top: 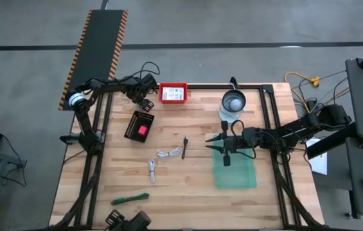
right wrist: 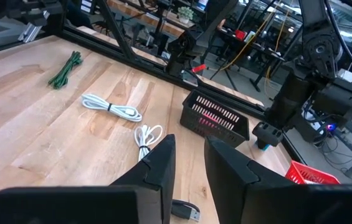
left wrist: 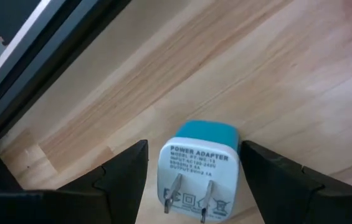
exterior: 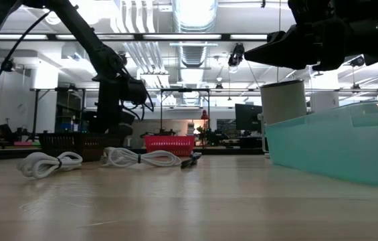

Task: Pick and place items into bin
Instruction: Put the blue charger adapter into the black bin

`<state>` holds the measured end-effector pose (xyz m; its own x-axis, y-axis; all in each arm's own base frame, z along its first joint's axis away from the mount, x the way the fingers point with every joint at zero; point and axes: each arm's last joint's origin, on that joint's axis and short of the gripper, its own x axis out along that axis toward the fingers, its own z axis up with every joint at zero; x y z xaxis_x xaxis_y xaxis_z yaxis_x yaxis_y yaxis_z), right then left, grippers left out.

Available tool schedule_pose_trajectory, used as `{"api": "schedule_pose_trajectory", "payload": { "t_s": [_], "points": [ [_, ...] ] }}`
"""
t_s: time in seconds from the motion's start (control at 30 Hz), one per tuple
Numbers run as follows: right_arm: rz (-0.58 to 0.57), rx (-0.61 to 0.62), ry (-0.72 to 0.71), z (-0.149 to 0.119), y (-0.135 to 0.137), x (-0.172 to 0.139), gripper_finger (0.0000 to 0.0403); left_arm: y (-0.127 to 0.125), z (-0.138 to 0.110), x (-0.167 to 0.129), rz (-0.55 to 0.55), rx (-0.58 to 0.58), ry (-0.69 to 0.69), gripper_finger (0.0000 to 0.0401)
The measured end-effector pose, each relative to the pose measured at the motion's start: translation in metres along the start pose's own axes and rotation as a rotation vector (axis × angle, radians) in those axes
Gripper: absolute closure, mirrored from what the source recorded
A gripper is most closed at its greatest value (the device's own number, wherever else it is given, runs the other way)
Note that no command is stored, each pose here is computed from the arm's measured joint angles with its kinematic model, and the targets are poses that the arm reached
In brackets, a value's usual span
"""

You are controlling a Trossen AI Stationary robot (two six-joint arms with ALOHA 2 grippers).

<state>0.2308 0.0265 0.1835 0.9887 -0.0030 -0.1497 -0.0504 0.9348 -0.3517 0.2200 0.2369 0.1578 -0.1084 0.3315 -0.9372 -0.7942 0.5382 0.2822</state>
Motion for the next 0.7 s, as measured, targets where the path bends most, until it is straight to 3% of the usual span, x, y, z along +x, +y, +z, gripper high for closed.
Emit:
{"api": "schedule_pose_trajectory", "payload": {
  "t_s": [0.2,0.5,0.7],
  "points": [
    [0.000,0.002,0.000,0.0000,0.0000,0.0000,0.0335,-0.0005,-0.0006,0.0006,-0.013,0.000,0.003,0.0178],
    [0.000,0.000,0.000,0.0000,0.0000,0.0000,0.0328,0.0016,-0.0007,0.0015,-0.051,-0.003,0.011,0.0269],
    [0.000,0.000,0.000,0.0000,0.0000,0.0000,0.0335,0.0014,-0.0004,0.0012,-0.075,-0.005,0.014,0.0272]
  ]
}}
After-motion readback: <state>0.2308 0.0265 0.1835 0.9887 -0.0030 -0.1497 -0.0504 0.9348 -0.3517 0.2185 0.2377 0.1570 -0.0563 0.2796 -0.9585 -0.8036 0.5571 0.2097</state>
